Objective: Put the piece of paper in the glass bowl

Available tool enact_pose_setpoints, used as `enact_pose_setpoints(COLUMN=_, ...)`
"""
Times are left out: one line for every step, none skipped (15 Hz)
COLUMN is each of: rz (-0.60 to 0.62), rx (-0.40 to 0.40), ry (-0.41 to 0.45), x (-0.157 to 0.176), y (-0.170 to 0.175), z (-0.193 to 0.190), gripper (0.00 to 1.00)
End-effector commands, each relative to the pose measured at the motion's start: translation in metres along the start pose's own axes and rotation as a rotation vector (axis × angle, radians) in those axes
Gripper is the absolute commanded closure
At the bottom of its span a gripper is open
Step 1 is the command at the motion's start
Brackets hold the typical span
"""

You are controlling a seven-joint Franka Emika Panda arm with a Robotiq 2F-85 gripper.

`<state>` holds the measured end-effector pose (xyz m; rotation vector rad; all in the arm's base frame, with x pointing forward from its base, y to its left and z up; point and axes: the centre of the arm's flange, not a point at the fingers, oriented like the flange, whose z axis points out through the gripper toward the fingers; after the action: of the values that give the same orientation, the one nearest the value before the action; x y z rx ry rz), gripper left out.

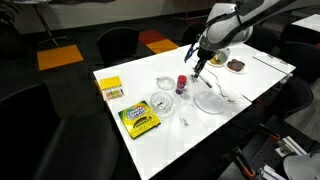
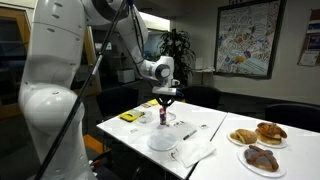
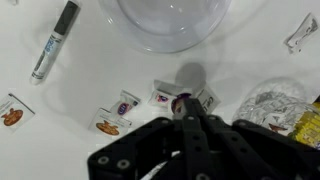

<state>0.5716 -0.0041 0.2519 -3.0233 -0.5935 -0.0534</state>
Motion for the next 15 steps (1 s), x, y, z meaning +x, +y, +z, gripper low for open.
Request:
enact_pose_setpoints(rz=-0.005, rx=0.000, ry=-0.001, x=0.002, y=-0.003, z=0.000, gripper=0.99)
enact_pose_setpoints(rz=-0.007, rx=0.001, ry=-0.002, x=0.002, y=-0.004, z=-0.001, gripper=0.99)
enact_pose_setpoints(rz=-0.006, rx=0.001, ry=-0.003, x=0.002, y=-0.004, z=0.000, gripper=0.99)
enact_pose_setpoints(rz=-0.005, rx=0.001, ry=-0.004, x=0.002, y=-0.003, z=0.000, gripper=0.99)
enact_pose_setpoints(rz=-0.005, rx=0.001, ry=-0.004, x=0.002, y=-0.003, z=0.000, gripper=0.99)
enact_pose_setpoints(rz=-0.005, rx=0.001, ry=-0.005, x=0.002, y=-0.003, z=0.000, gripper=0.99)
enact_pose_setpoints(rz=-0.005, rx=0.001, ry=-0.005, x=0.002, y=-0.003, z=0.000, gripper=1.00)
enact_pose_setpoints(rz=-0.019, rx=0.005, ry=-0.001, x=0.008, y=-0.007, z=0.002, gripper=1.00)
enact_pose_setpoints(rz=-0.032, rx=0.008, ry=0.001, x=0.013, y=-0.010, z=0.004, gripper=1.00)
enact_pose_setpoints(rz=-0.048, rx=0.014, ry=0.003, x=0.020, y=-0.015, z=0.006, gripper=1.00)
enact_pose_setpoints(rz=-0.063, rx=0.017, ry=0.004, x=0.025, y=-0.020, z=0.007, gripper=1.00)
enact_pose_setpoints(rz=-0.082, rx=0.021, ry=0.006, x=0.031, y=-0.026, z=0.009, gripper=1.00)
enact_pose_setpoints(rz=-0.099, rx=0.025, ry=0.006, x=0.038, y=-0.032, z=0.010, gripper=1.00)
enact_pose_setpoints(rz=-0.114, rx=0.028, ry=0.007, x=0.044, y=-0.038, z=0.013, gripper=1.00)
enact_pose_setpoints(rz=-0.128, rx=0.032, ry=0.007, x=0.051, y=-0.043, z=0.016, gripper=1.00)
